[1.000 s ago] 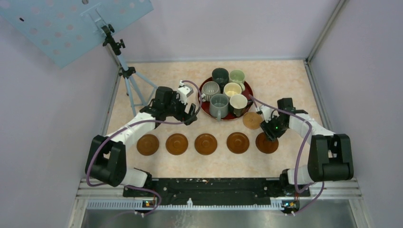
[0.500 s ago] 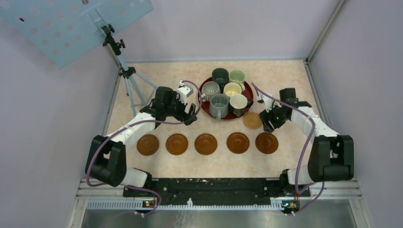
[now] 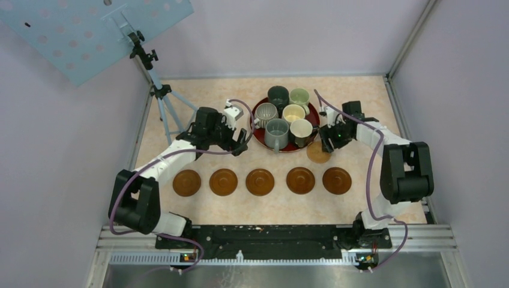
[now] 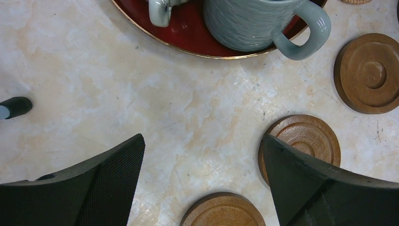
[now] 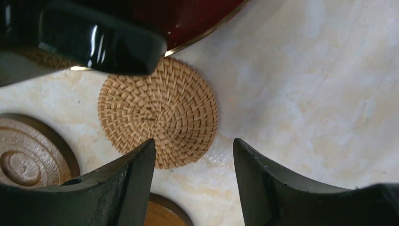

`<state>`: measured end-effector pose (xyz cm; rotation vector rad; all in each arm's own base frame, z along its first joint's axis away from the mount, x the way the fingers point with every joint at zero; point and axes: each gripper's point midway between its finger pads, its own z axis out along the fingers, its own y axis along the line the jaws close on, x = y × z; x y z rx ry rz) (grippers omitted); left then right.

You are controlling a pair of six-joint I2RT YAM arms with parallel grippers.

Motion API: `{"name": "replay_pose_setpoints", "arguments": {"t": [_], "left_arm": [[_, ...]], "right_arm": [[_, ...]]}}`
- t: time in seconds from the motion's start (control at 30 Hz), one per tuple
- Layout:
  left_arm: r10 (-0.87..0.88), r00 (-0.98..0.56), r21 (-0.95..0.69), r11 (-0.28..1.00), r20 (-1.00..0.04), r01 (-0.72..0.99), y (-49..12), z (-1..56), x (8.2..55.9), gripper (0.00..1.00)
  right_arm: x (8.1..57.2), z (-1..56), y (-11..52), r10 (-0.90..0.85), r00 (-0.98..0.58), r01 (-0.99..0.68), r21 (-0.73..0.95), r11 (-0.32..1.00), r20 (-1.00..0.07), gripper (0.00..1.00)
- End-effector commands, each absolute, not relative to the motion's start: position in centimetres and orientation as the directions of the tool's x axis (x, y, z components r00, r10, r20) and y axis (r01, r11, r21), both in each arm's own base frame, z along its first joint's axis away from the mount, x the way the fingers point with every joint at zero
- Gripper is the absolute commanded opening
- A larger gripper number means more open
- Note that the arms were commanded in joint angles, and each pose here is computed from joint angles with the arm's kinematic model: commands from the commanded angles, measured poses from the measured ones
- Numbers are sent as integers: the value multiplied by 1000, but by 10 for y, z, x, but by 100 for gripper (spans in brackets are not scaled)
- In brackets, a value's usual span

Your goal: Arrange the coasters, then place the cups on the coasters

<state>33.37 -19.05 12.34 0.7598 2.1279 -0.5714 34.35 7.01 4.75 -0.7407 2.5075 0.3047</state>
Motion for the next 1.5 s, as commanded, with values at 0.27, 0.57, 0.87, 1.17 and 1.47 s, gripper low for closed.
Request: {"name": "replay_pose_setpoints", "arguments": {"t": [0.27,0.57,0.87,1.17,1.47], "left_arm": [[331,-471,-89,736,-818,671,-182,139,349,99],[317,-471,-112,723,-823,681,-187,139,349,99],[323,-469,-131,695,-822,707,-193,138,347,99],[331,-478,-142,685,-814,715,-194,134,343,99],[350,-456,-112,680,-818,724,-190,137,340,99]], "right_arm": [[367,25,62,-511,-710,-558,-56,828,-485,60],[334,22,-12,-462,-797,-471,-78,878,-390,57],[274,20,-84,-432,-854,-422,-98,901,-289,54],[230,22,-121,-407,-881,-389,-121,913,-240,54],[222,27,-121,-412,-882,-398,-108,911,-230,53]]}}
